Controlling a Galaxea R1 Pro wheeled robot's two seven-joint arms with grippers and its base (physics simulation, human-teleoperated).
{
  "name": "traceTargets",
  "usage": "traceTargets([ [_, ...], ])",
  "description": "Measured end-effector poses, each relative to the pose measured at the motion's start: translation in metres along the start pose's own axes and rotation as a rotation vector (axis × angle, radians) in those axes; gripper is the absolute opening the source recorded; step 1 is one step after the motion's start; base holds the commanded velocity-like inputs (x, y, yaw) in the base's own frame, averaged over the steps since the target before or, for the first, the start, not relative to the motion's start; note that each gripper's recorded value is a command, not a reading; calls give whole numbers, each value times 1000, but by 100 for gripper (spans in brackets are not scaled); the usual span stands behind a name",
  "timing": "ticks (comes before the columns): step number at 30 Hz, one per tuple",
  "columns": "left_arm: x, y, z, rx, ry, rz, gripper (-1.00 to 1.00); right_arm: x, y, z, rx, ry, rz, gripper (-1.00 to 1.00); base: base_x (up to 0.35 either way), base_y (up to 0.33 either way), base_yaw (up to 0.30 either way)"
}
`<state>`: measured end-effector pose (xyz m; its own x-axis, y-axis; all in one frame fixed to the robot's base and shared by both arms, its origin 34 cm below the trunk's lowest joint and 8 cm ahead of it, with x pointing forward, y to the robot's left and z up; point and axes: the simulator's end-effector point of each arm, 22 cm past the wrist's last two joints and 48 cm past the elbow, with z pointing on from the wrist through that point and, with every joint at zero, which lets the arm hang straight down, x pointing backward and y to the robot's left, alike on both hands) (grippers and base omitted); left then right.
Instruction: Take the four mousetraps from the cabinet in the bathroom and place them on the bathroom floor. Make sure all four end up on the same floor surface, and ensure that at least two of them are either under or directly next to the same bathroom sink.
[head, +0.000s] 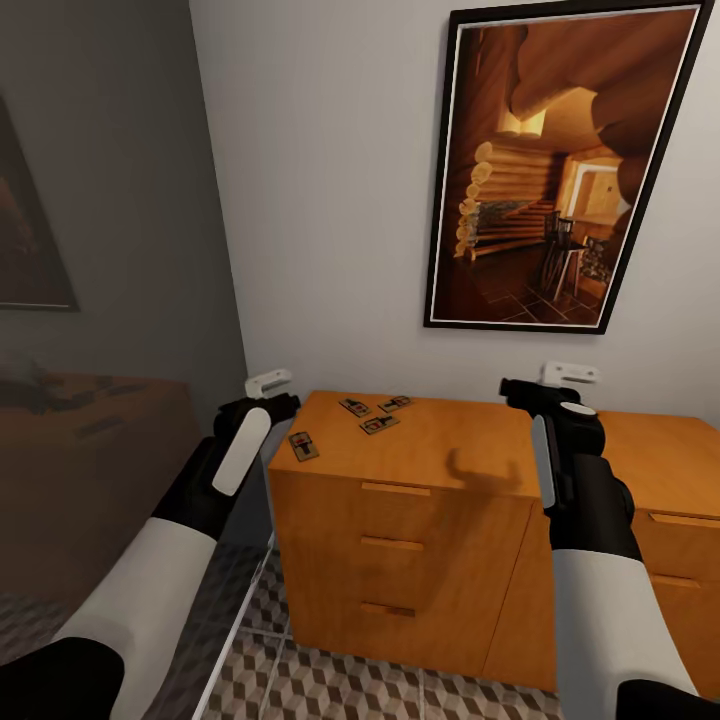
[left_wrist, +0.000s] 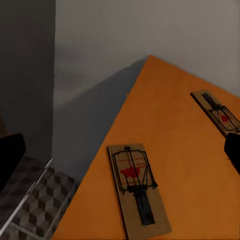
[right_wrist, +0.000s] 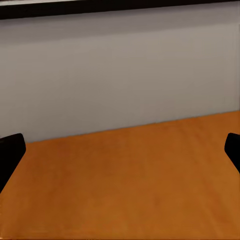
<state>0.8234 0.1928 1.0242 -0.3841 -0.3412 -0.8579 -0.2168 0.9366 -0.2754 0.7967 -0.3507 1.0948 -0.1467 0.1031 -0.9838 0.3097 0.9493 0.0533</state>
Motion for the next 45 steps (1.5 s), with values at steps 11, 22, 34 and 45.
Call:
traceTargets([
  [11, 12, -29, -6, 35, -12, 105, 100, 1, -2, -1, 26, 1, 0, 100, 58, -9, 0],
  [22, 14, -34, -8, 40, -14, 119, 100, 1, 2, -1, 21, 1, -12, 100, 148, -30, 0],
  [34, 15, -39, -9, 48, -13, 111, 100, -1, 28, -5, -23, -8, -56, 100, 5, -1, 0],
  [45, 18, -41, -10, 54, -4, 119, 100, 26, 35, -8, -36, 116, -98, 100, 88, -79, 0],
])
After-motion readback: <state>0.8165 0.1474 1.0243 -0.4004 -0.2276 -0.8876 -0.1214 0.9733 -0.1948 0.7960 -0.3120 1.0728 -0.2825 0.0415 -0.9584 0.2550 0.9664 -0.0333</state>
